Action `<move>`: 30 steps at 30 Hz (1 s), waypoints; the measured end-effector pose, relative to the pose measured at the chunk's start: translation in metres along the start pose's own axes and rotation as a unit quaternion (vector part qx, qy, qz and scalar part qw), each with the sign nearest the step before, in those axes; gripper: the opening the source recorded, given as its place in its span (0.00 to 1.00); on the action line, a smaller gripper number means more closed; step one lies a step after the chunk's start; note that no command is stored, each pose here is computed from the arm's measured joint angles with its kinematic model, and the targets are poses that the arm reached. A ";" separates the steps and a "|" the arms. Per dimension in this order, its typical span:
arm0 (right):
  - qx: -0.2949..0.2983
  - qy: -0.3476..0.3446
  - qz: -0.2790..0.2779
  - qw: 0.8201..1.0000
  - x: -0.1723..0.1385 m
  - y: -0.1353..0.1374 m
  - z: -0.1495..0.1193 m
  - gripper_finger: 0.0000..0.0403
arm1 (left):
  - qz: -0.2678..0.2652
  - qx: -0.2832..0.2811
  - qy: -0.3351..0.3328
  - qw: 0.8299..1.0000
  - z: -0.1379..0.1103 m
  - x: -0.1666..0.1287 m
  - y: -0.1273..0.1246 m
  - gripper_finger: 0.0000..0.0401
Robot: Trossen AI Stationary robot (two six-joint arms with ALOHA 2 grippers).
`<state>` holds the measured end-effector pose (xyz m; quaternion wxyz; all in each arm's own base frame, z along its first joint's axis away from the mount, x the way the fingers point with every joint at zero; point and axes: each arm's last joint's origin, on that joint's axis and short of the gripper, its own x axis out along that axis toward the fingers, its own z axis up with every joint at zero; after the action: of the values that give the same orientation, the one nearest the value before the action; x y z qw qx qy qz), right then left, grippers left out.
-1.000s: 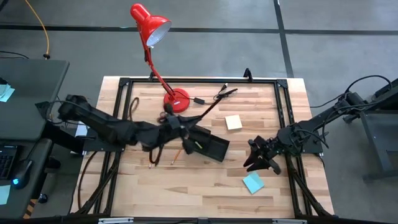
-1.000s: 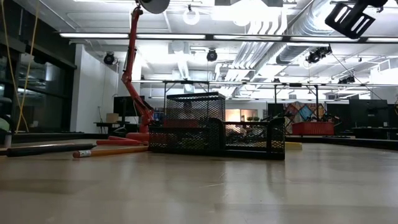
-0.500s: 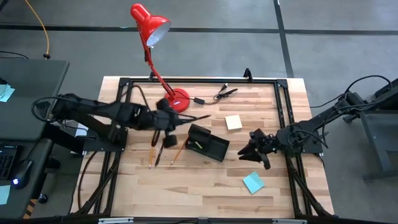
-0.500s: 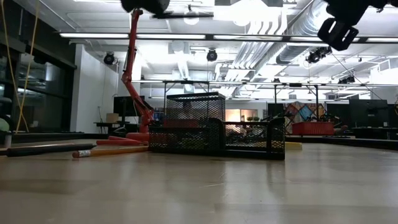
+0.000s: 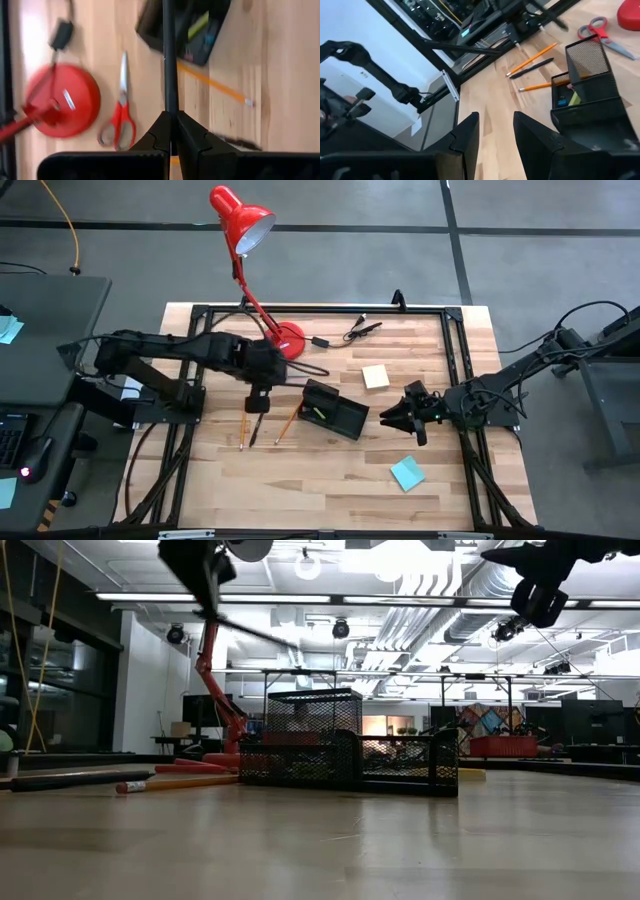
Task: Pick and place office supplies into organizer
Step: Put the right black pen into the black desk organizer
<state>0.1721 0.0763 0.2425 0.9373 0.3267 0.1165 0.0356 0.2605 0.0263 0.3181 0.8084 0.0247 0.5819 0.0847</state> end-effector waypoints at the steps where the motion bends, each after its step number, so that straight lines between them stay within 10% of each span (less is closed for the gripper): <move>1: 0.003 0.000 -0.001 1.000 0.000 0.000 0.000 0.29 | 0.000 -0.001 0.008 1.000 0.001 0.004 0.000 0.00; 30: 0.024 -0.012 -0.040 0.999 0.000 -0.004 -0.002 0.29 | 0.040 0.155 0.115 0.980 0.054 0.062 -0.004 0.01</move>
<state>0.1717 0.0739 0.2386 0.9310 0.3449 0.1194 -0.0083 0.3312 0.0355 0.2769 0.7184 0.1628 0.6757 0.0282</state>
